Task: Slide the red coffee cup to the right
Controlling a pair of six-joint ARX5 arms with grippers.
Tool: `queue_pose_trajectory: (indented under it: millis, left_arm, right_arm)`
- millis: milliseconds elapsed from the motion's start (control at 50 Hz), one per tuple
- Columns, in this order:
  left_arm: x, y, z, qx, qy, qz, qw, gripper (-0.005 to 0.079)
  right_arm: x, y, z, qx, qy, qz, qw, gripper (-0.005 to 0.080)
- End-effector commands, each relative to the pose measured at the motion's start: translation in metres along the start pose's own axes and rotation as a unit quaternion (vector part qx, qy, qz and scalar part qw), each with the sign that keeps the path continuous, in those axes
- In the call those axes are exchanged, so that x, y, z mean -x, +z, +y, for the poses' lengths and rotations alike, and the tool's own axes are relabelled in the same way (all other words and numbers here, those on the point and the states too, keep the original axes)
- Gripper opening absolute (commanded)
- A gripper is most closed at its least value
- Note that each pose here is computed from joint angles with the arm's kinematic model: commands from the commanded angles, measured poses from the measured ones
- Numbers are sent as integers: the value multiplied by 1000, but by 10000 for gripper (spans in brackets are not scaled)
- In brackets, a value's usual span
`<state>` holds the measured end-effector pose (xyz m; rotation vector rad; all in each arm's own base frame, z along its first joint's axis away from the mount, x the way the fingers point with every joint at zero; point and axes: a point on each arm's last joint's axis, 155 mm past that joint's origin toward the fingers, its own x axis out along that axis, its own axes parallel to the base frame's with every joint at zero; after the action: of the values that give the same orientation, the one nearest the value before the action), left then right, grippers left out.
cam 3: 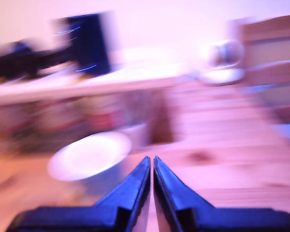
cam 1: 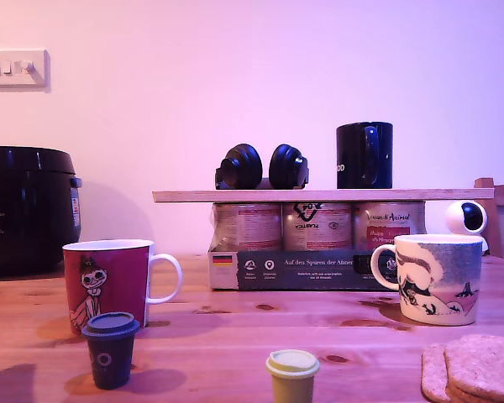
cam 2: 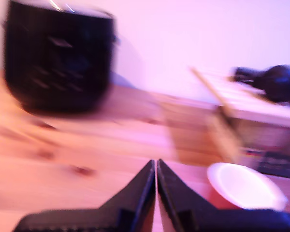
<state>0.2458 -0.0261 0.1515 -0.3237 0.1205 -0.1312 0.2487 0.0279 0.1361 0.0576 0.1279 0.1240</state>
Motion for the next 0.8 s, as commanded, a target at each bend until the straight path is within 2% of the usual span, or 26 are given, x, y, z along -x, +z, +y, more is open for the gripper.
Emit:
queue_pose_trajectory:
  millis: [0,140,240,360,500,780]
  left_arm:
    - [-1,-9,-1,15,-9,8,1000,-19]
    - [-1,-14,-2,17,-14,20,1000,-19]
    - [-1,-20,-4,30,-18,33,999,-19]
    - [0,-36,-3,64,-17,66,996,-19]
    - [0,-50,-5,108,-18,99,989,-19]
    - [-1,-76,-1,137,-3,163,977,-19]
  right_arm:
    - [1,-10,19,6,54,17,998,-12]
    - [8,-10,48,18,130,24,991,-12]
    - [13,-9,61,26,164,30,986,-12]
    - [23,-11,82,32,223,36,974,-12]
    - [40,-13,110,31,307,40,950,-12]
    - [44,-13,115,44,324,36,945,-12]
